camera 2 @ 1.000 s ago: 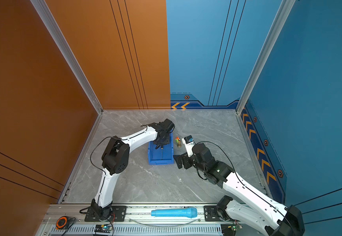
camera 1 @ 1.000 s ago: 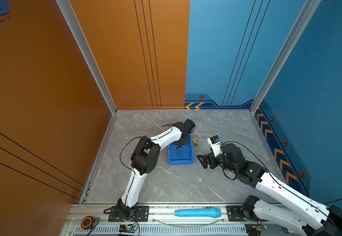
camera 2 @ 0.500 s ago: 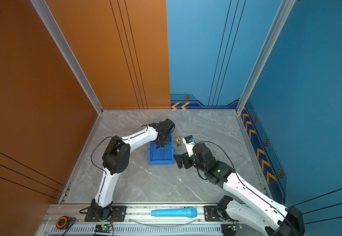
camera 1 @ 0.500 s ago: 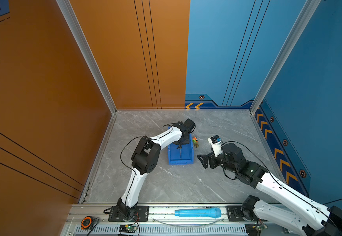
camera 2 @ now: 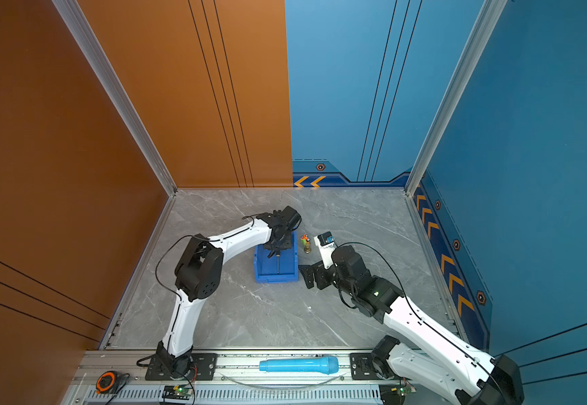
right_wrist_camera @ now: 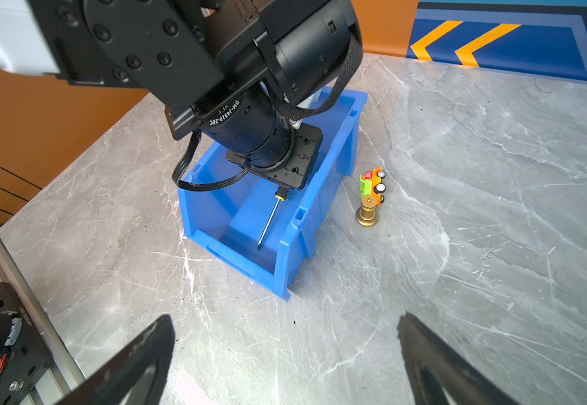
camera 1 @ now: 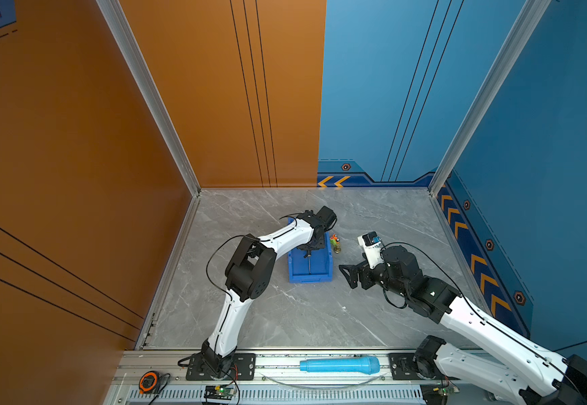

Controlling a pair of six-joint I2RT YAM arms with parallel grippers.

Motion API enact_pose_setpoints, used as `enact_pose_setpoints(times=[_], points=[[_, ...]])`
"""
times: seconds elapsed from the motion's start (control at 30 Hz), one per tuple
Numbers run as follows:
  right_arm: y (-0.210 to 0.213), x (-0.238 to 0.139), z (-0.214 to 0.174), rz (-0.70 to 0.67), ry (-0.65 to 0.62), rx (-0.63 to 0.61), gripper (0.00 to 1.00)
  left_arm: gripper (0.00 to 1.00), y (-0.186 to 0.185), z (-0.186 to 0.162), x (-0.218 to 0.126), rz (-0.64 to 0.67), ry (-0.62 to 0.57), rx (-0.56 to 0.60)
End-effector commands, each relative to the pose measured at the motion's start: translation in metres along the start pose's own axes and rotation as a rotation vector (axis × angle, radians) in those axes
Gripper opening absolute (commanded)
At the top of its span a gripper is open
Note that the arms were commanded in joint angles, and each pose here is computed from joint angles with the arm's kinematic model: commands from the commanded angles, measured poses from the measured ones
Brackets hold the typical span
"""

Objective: Put the screwdriver in the bin
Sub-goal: 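Lower the screwdriver tip into the bin and open the left gripper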

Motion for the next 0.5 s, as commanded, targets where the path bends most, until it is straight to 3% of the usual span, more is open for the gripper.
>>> enact_pose_setpoints(times=[0.0,0.47], points=[[-0.004,-0.002,0.004,-0.023,-0.026,0.001,1.0,0.08,0.005,-0.007,-0.001,0.011,0.025,-0.008],[-0.006,-0.006,0.004,-0.035,-0.029,0.003,1.0,0.15,0.003,-0.009,0.018,-0.001,0.053,-0.006]])
Point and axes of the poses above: each gripper's point midway between its finger pads, its own x axis out along the fingers, its own y axis along the line the jaws close on, z = x × y, the point moved 3 cm from there along -x, back along the fingers, and after that the axes turned 10 degrees about -x, right-handed, at the moved point
